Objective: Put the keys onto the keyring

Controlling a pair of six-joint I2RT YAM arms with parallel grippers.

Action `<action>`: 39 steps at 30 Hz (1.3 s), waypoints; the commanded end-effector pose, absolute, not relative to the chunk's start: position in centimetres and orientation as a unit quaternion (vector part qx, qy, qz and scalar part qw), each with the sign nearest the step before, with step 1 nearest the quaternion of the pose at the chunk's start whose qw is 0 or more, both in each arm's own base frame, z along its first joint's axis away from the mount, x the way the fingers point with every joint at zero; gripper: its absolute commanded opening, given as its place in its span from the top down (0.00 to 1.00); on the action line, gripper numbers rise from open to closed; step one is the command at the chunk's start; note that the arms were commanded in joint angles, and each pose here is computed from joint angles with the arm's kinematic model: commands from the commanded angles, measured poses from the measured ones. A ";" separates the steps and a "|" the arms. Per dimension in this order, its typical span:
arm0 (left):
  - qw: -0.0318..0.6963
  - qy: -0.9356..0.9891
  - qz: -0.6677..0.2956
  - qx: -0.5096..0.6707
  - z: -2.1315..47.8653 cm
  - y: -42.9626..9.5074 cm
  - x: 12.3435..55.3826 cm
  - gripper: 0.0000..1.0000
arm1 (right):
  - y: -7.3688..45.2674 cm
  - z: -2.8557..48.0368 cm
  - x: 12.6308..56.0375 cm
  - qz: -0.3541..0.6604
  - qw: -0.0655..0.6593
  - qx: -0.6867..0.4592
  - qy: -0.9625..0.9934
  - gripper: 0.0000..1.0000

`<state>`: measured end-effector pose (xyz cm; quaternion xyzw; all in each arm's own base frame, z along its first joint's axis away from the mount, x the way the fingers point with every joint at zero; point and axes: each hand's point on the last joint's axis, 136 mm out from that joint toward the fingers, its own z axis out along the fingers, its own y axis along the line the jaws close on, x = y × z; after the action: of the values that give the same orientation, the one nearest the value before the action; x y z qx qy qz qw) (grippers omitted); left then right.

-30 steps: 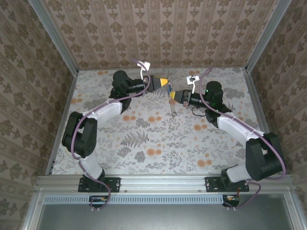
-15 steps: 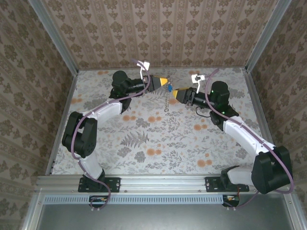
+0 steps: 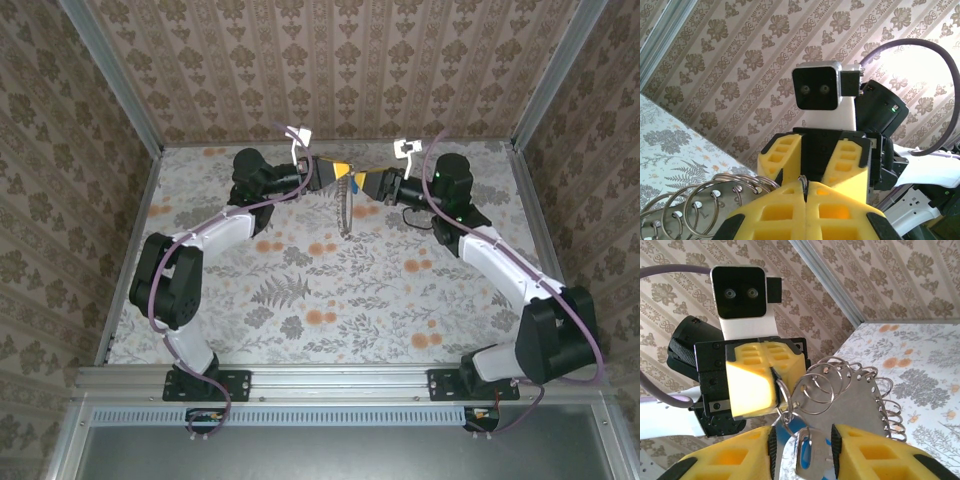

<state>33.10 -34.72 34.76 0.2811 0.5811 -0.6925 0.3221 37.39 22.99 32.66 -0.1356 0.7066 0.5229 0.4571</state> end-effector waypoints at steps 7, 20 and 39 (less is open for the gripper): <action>0.334 0.560 -0.696 0.302 35.7 -34.6 32.3 1.00 | 23.6 34.3 37.6 0.561 0.454 -0.156 0.675 0.76; 0.340 0.563 -0.695 0.291 35.5 -34.6 32.9 1.00 | 23.9 34.2 37.0 0.575 0.441 -0.162 0.670 1.00; 0.373 0.560 -0.689 0.269 36.0 -34.1 33.6 1.00 | 24.9 32.1 35.5 0.599 0.407 -0.145 0.675 1.00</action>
<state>33.36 -34.65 33.89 0.2666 0.5878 -0.6918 0.3238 36.67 24.06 31.57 -0.1307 0.6870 0.5809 0.4165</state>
